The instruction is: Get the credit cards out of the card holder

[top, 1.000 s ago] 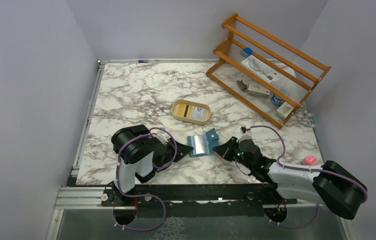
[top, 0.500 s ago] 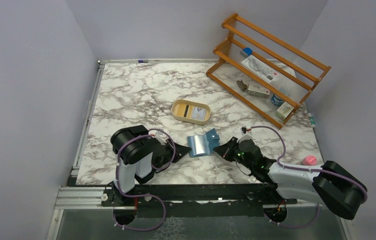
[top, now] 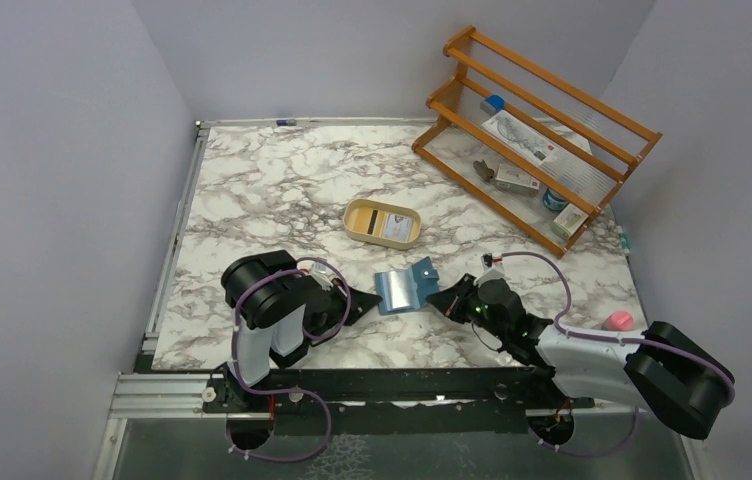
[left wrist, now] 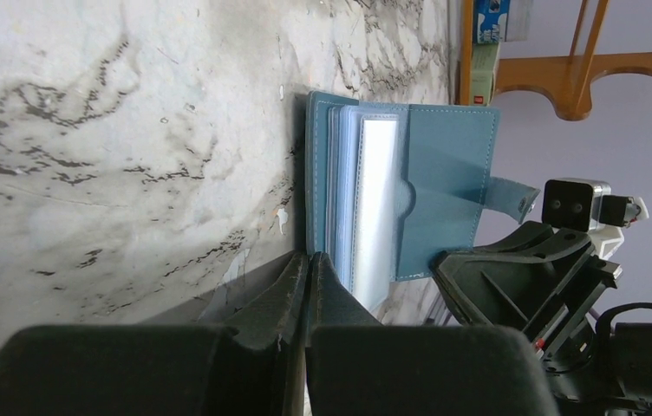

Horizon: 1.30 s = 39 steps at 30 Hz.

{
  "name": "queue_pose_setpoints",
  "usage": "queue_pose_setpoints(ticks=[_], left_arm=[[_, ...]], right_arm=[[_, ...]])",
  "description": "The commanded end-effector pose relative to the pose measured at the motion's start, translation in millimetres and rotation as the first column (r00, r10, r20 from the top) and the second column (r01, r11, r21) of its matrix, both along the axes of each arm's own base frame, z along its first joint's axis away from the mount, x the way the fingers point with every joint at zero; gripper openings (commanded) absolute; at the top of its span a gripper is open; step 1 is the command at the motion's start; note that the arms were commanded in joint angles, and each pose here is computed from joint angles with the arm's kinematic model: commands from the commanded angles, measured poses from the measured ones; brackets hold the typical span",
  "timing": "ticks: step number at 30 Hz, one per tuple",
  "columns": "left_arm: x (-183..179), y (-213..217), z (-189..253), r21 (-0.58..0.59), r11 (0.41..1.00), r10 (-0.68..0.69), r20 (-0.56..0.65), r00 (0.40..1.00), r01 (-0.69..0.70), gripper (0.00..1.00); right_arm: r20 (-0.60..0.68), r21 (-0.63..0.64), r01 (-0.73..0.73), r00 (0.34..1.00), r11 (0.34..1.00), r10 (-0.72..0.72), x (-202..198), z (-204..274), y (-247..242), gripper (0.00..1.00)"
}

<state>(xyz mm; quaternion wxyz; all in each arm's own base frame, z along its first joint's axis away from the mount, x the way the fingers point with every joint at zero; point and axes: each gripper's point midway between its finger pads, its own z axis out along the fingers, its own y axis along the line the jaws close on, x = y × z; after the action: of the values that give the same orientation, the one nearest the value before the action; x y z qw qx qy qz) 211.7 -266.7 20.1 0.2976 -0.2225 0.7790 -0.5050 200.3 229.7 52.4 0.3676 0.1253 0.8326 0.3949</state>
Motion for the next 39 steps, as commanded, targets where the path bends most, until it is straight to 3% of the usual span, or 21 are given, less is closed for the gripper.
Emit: queue_pose_setpoints(ticks=[1,7,9,13,17,21,24,31,39], left_arm=[[12.4,-7.9,69.5,-0.162,0.987,0.028,0.23,0.973,0.01,0.0],[12.6,-18.6,84.0,-0.148,0.987,-0.019,0.289,0.957,0.064,0.0],[13.2,-20.0,86.5,-0.137,0.988,-0.027,0.301,0.953,0.071,0.0],[15.0,-20.8,91.3,-0.092,0.993,-0.038,0.321,0.946,0.071,0.0],[18.6,-21.7,91.9,0.022,0.998,-0.065,0.332,0.941,0.061,0.0],[23.3,-19.9,86.1,0.155,0.987,-0.087,0.319,0.944,0.039,0.0],[22.9,-17.5,81.3,0.198,0.979,-0.098,0.306,0.947,0.037,0.0],[23.5,-16.1,73.9,0.263,0.964,-0.121,0.281,0.952,0.045,0.0],[22.9,-10.5,61.7,0.315,0.948,-0.126,0.254,0.959,0.041,0.0]], right_arm=[[0.005,-0.001,-0.02,1.0,1.0,0.02,-3.0,-1.2,-0.6,0.01],[0.044,-0.067,-0.041,0.998,0.997,0.044,2.4,7.7,-0.4,0.02],[0.047,-0.093,-0.046,0.998,0.995,0.051,3.1,7.8,-1.4,0.17],[0.036,-0.115,-0.047,0.998,0.992,0.051,1.3,2.8,-5.2,0.32],[0.023,-0.116,-0.054,0.998,0.992,0.057,-1.4,-2.5,-5.9,0.5],[0.016,-0.127,-0.086,0.996,0.988,0.088,-2.5,-5.0,-0.8,0.75],[0.007,-0.149,-0.113,0.993,0.982,0.115,-2.5,-6.8,2.8,0.86],[0.039,-0.219,-0.126,0.99,0.967,0.138,4.1,4.1,1.3,0.95],[0.205,-0.307,-0.115,0.961,0.945,0.184,20.9,56.9,-1.5,1.0]])
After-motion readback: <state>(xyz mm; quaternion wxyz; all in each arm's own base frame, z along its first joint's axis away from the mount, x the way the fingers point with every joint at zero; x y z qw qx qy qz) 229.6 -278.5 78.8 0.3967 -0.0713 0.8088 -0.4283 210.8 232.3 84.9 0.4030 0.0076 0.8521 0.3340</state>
